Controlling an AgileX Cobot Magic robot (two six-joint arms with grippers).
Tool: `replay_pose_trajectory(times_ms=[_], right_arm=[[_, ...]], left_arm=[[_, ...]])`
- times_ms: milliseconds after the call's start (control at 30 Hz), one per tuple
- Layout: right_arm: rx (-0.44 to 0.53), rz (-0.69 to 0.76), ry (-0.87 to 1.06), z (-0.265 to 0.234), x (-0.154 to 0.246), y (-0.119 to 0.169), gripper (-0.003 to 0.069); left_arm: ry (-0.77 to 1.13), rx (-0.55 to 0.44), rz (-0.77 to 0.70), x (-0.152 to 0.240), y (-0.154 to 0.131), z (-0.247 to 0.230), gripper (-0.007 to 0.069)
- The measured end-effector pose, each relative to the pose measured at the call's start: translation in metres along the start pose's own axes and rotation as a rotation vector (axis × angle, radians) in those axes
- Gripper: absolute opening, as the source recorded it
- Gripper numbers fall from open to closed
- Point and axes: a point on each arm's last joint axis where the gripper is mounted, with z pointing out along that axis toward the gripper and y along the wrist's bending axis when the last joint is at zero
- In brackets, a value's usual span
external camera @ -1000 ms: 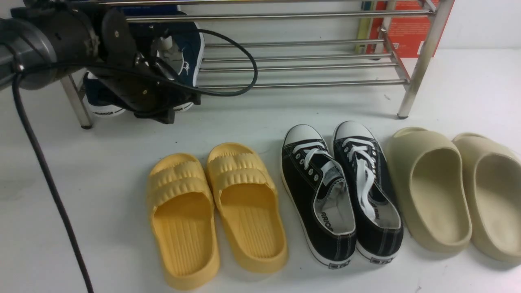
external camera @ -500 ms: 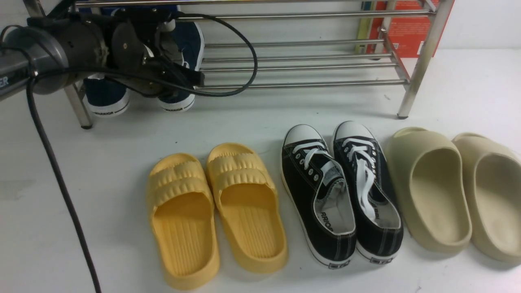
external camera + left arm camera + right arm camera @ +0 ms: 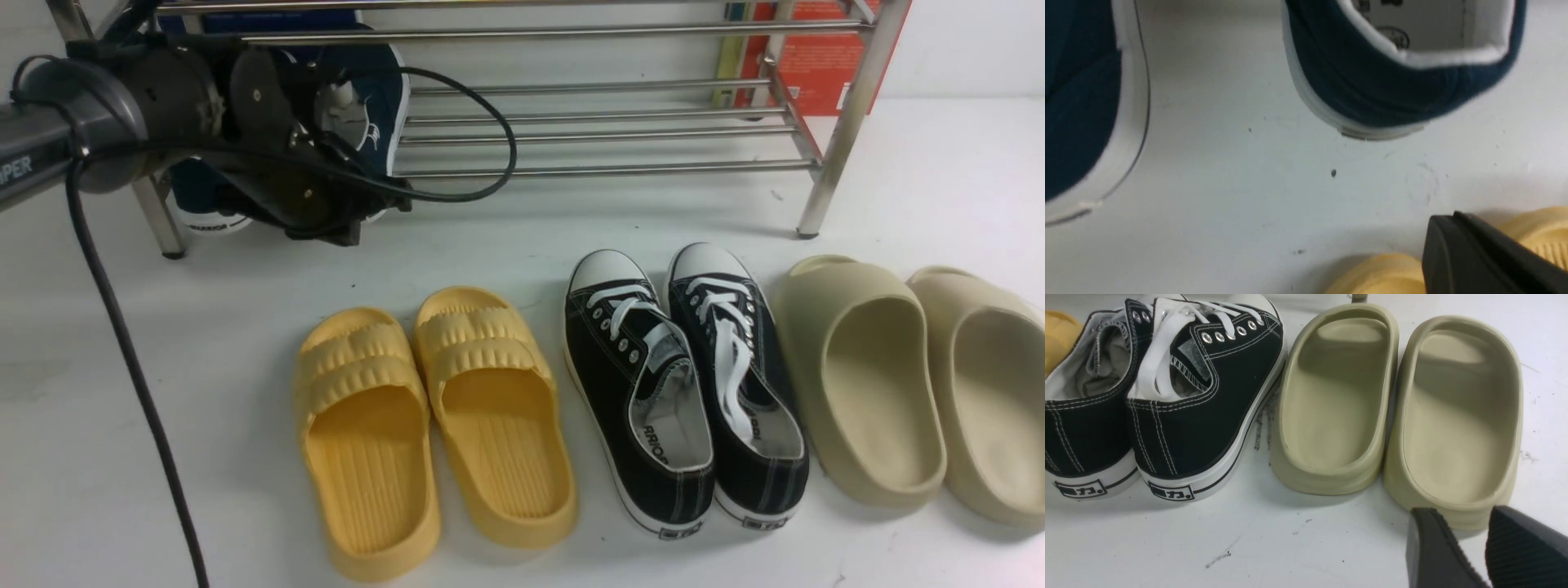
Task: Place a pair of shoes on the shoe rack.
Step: Use the left arm to put a shoe into the shoe rack
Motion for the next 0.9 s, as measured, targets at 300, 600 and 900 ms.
replay_pose_trajectory(times_ms=[300, 600, 900], right_arm=[[0.0, 0.0, 0.0, 0.0, 0.0, 0.0, 0.0239], [0.0, 0.0, 0.0, 0.0, 0.0, 0.0, 0.0239], [0.0, 0.0, 0.0, 0.0, 0.0, 0.0, 0.0239]], left_arm=[[-0.103, -0.028, 0.081, -0.006, 0.003, 0.016, -0.0013], [-0.098, -0.022, 0.065, -0.006, 0.002, 0.015, -0.0013], [0.065, 0.016, -0.03, 0.011, -0.001, -0.059, -0.0013]])
